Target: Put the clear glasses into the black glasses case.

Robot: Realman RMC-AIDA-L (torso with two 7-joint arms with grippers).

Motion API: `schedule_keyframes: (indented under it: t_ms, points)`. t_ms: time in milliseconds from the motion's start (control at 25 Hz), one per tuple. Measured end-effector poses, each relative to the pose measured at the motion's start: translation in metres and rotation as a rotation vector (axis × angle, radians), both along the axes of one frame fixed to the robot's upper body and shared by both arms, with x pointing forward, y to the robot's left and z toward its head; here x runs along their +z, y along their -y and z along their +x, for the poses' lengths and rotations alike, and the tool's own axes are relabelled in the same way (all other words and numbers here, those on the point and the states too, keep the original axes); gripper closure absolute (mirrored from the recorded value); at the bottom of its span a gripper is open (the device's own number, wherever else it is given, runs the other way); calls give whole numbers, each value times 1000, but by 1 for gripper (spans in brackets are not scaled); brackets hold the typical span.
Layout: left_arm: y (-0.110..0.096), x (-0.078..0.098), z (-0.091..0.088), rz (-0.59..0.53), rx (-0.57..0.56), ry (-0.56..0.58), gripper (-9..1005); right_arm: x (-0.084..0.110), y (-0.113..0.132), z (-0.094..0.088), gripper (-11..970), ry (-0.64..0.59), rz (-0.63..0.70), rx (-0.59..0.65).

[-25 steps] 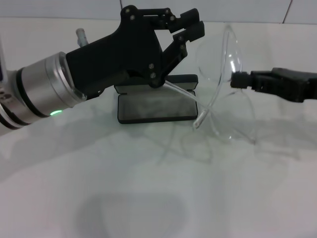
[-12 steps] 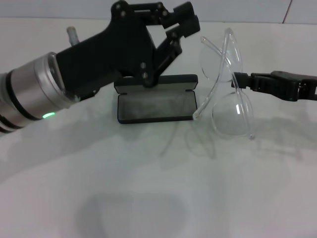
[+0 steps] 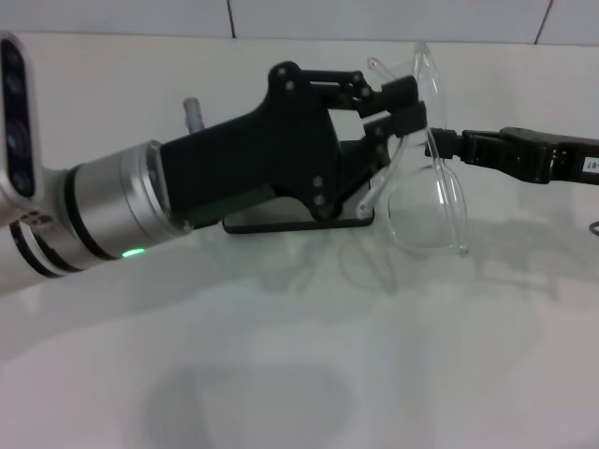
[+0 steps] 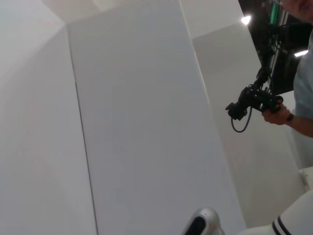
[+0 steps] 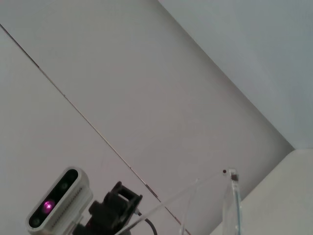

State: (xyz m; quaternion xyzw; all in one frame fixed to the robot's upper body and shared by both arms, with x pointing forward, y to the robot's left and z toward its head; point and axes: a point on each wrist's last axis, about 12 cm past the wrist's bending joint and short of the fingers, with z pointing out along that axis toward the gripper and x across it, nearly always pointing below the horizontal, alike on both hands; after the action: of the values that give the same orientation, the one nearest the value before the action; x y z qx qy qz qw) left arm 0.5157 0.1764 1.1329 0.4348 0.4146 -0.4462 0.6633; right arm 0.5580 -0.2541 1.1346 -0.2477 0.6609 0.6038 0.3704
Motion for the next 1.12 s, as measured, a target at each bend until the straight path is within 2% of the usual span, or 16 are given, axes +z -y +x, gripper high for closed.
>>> schedule_keyframes:
  t_ms: [1120]
  points:
    - [25,-23,-9,16,-68,-92,830,-3,-11,3,913,-30,93,-50]
